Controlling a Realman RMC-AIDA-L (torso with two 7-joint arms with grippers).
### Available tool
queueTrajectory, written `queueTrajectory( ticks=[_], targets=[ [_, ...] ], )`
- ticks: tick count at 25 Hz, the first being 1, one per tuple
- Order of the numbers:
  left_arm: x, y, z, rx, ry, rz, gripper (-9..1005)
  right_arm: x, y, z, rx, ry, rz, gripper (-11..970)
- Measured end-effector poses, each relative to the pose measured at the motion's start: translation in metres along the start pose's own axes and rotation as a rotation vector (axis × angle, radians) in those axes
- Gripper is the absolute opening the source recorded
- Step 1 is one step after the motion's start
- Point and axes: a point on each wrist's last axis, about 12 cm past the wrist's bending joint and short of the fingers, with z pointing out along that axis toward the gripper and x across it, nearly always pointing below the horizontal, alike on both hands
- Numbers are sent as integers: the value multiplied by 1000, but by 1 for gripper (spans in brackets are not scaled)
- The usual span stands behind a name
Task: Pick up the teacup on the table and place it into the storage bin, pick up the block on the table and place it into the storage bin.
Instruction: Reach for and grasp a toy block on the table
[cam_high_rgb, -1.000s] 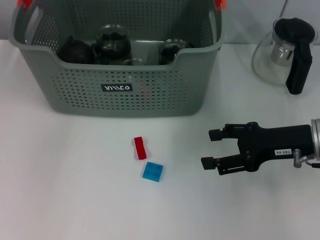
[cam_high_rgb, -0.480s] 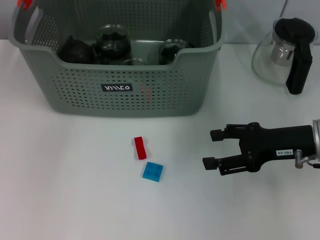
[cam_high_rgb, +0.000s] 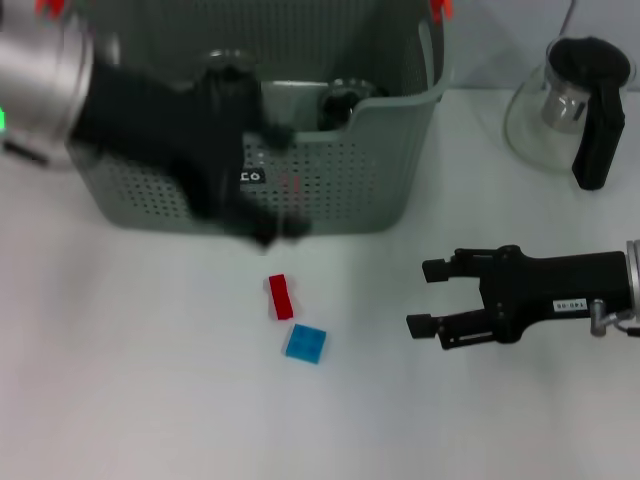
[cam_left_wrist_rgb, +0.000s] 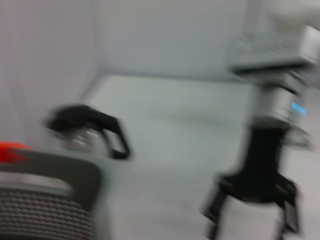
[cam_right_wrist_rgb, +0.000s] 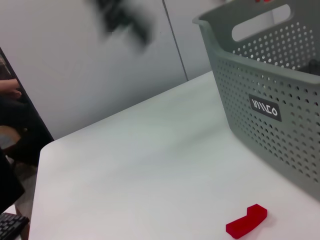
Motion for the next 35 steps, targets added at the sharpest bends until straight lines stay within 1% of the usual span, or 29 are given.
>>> queueTrajectory(
  ticks=[1, 3, 4, 5, 6, 9, 11, 14, 17, 21, 30, 35],
  targets=[
    [7, -8, 4, 29, 16, 12, 952, 0, 0, 0, 0, 0, 1, 925],
    [20, -19, 13, 61, 42, 24, 952, 1, 0, 0, 0, 0, 3, 925],
    [32, -24, 25, 66, 68, 19, 952, 1, 0, 0, 0, 0, 5, 924],
    [32, -24, 25, 66, 68, 19, 952, 1, 0, 0, 1, 0, 6, 924],
    [37, -25, 32, 62, 84, 16, 952, 1, 0, 0, 0, 0, 7, 924],
    [50, -22, 56, 15, 142, 7, 951, 2, 0, 0, -1, 0, 12, 924],
    [57, -21, 73, 14, 179, 1, 951, 3, 0, 0, 0, 0, 15, 924],
    [63, -22, 92, 35, 234, 6, 951, 3, 0, 0, 2, 0, 18, 924],
    [68, -25, 107, 46, 292, 31, 952, 3, 0, -1, 5, -4, 21, 924],
    [73, -27, 121, 50, 340, 57, 951, 3, -1, -1, 8, -6, 21, 925],
    [69, -30, 138, 63, 373, 133, 949, 5, -1, -1, 10, -7, 26, 925],
    [64, -29, 147, 87, 425, 184, 948, 4, -1, -1, 10, -7, 25, 925]
  ],
)
